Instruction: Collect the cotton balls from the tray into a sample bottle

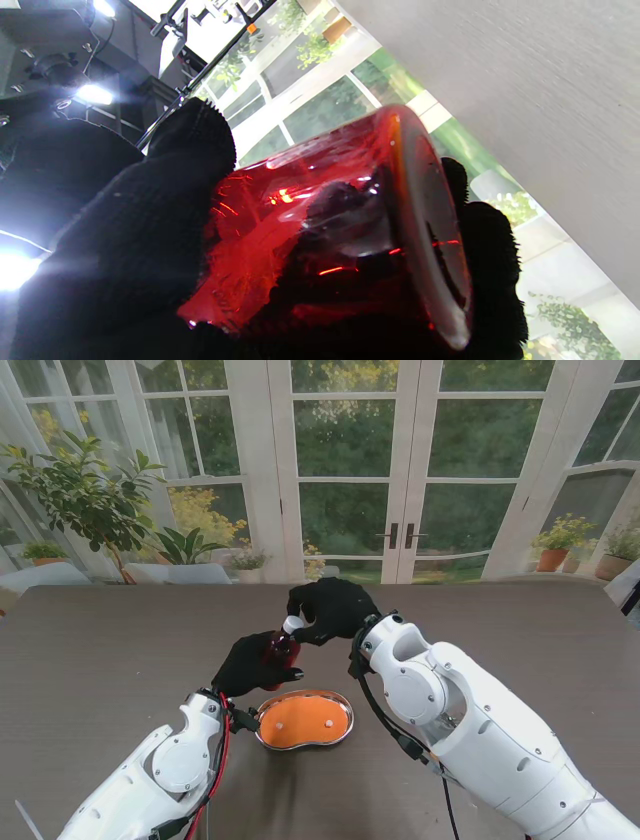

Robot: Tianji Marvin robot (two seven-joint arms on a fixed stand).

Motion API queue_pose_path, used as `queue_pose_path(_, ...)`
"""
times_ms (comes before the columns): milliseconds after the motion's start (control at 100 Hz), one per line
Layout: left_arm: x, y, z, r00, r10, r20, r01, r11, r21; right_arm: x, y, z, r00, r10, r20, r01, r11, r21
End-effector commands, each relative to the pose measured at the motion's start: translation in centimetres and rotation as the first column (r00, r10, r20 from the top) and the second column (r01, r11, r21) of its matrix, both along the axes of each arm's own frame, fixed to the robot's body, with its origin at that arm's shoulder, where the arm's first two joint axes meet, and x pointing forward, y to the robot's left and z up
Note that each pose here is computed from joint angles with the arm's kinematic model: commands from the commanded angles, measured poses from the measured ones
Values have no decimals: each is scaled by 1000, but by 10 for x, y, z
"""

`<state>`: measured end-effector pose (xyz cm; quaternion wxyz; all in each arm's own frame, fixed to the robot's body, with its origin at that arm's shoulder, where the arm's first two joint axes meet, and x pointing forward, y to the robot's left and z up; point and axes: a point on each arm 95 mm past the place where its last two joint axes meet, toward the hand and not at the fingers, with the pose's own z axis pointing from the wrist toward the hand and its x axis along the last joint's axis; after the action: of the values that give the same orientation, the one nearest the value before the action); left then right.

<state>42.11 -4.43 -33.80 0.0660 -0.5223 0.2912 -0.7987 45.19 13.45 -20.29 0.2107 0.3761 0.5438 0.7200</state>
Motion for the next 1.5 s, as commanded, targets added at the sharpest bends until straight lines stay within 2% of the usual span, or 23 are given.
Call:
queue_pose_path(0,-2,-3,0,1000,-20,-9,20,1000,6,-2,4,0,1000,17,-2,-17,1000,0)
queue_pose_path(720,-4,-1,0,999,-39,-23,39,999,31,-4,6,4,998,52,18,-51,998,-35)
queue_pose_path(960,-4,-1,0,999,-40,-25,41,999,34,-4,-1,8,998,67,-7,-68,995,-71)
queue_pose_path(1220,-5,-1,1,999,-41,-26,42,998,37,-3,-10,14,998,11,-56,-15,996,-83)
queue_pose_path(1490,-5,-1,1,999,-45,-27,46,998,39,0,-10,13,999,-39,-33,34,989,-145)
